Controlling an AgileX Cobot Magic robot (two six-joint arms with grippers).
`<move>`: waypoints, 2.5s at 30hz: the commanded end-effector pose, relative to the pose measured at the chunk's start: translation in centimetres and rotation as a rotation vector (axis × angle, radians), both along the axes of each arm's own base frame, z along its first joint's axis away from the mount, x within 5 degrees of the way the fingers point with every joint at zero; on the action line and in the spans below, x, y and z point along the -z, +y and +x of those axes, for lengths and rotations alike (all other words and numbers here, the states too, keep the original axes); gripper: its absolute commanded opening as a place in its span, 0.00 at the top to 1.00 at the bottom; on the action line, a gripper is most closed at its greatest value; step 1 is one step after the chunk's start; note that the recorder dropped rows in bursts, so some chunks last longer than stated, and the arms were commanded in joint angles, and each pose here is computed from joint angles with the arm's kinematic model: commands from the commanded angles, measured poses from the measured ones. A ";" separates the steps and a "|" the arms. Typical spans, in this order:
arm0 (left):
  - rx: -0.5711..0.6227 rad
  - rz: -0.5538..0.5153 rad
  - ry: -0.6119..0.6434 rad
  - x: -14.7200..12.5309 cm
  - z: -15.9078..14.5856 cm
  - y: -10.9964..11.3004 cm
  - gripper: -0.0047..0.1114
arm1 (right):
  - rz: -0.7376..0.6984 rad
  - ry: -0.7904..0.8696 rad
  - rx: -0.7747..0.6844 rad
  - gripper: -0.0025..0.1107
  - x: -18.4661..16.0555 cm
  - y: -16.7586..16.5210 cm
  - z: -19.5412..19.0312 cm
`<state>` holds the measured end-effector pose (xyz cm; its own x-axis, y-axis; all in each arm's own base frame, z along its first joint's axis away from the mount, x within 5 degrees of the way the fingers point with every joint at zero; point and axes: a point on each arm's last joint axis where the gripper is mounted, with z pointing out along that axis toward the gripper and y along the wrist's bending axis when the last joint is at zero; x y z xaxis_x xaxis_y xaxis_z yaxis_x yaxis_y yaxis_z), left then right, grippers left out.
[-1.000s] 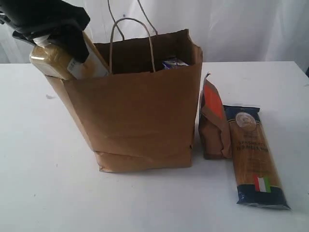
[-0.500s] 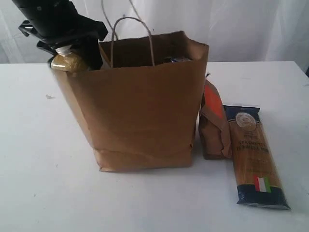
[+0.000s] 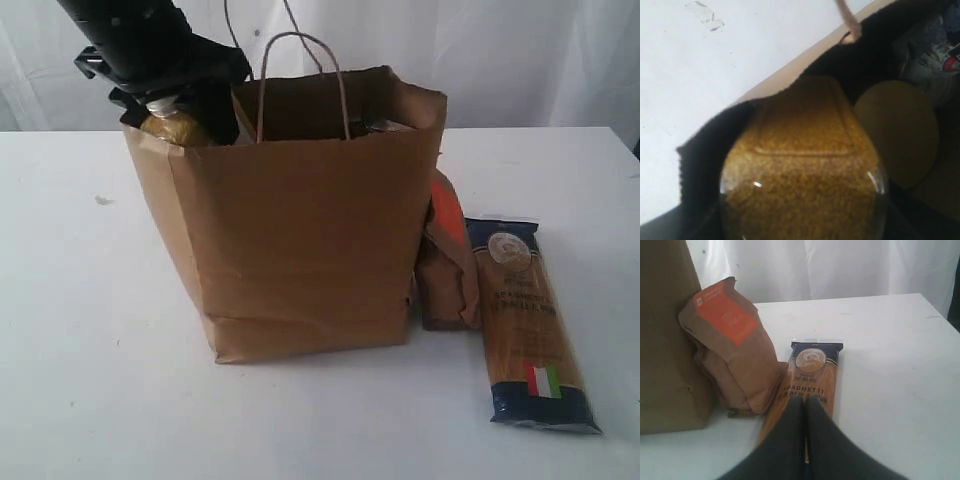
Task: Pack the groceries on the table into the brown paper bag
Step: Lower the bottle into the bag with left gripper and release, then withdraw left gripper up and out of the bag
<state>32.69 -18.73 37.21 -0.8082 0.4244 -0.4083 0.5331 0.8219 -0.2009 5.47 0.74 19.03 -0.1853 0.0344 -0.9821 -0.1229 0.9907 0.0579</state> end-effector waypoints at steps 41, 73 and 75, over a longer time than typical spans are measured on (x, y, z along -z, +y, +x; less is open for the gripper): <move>0.190 -0.027 0.085 0.5 -1.6 -2.3 0.40 | 0.001 -0.007 0.004 0.98 0.1 0.0 0.0; 0.212 -0.038 0.028 -1.3 -2.6 -1.7 0.29 | 0.001 -0.007 0.004 0.98 0.1 0.0 0.0; 0.212 -0.038 0.028 -1.3 -2.6 -1.7 0.29 | 0.001 -0.007 0.004 0.98 0.1 0.0 0.0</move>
<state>31.13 -20.70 38.33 -0.7056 0.5313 -0.4688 0.6763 0.7024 -0.2219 5.47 0.74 19.03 -0.1853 0.0344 -0.9821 -0.1229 0.9907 0.0579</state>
